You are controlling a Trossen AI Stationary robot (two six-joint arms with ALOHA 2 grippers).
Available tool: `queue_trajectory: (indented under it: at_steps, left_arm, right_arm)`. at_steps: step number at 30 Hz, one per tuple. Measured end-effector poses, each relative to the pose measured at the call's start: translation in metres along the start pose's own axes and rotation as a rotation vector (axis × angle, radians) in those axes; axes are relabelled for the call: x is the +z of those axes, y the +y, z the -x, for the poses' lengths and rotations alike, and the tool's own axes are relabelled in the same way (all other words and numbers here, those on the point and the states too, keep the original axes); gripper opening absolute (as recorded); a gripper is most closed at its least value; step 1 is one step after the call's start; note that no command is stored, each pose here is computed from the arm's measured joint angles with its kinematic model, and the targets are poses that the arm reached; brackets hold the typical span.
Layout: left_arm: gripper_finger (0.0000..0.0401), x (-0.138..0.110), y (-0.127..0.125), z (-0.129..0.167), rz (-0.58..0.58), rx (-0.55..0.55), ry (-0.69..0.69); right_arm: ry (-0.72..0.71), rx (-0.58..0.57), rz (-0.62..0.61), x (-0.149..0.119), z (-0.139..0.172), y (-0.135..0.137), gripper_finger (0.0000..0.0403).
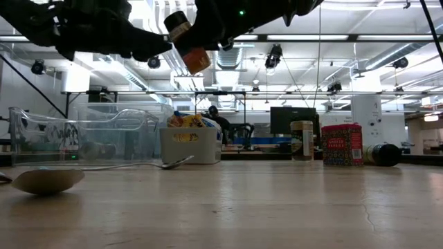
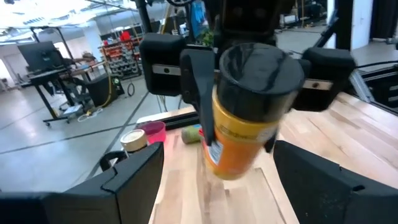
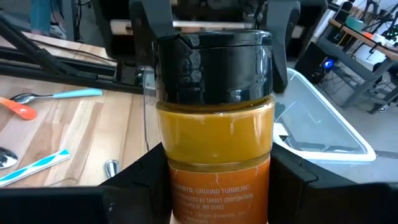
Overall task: Pick & Place Food Item
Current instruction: Put the orange seasoning bottle into the white bin
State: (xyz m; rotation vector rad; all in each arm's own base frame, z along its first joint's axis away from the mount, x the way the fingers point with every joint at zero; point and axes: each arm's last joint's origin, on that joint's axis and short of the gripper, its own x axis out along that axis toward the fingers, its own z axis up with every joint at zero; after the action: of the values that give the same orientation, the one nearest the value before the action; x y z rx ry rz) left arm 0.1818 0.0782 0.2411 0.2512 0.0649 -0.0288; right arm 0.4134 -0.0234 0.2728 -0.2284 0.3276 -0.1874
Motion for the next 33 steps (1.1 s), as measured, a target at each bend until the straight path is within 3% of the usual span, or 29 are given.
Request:
queue_trajectory:
  at_steps: [9, 25, 33]
  left_arm:
    - [0.0305, -0.004, 0.006, -0.014, -0.001, 0.016, -0.061]
    - [0.0305, -0.011, 0.002, -0.014, 0.062, -0.049, 0.007]
    - [0.0305, -0.011, 0.002, -0.014, 0.060, -0.046, 0.009]
  right_arm:
    - [0.008, -0.002, 0.000, -0.002, 0.000, 0.000, 0.0173]
    - [0.060, -0.005, 0.011, -0.009, -0.001, -0.001, 0.0173]
    - [0.095, -0.090, 0.015, -0.011, -0.001, -0.003, 0.0173]
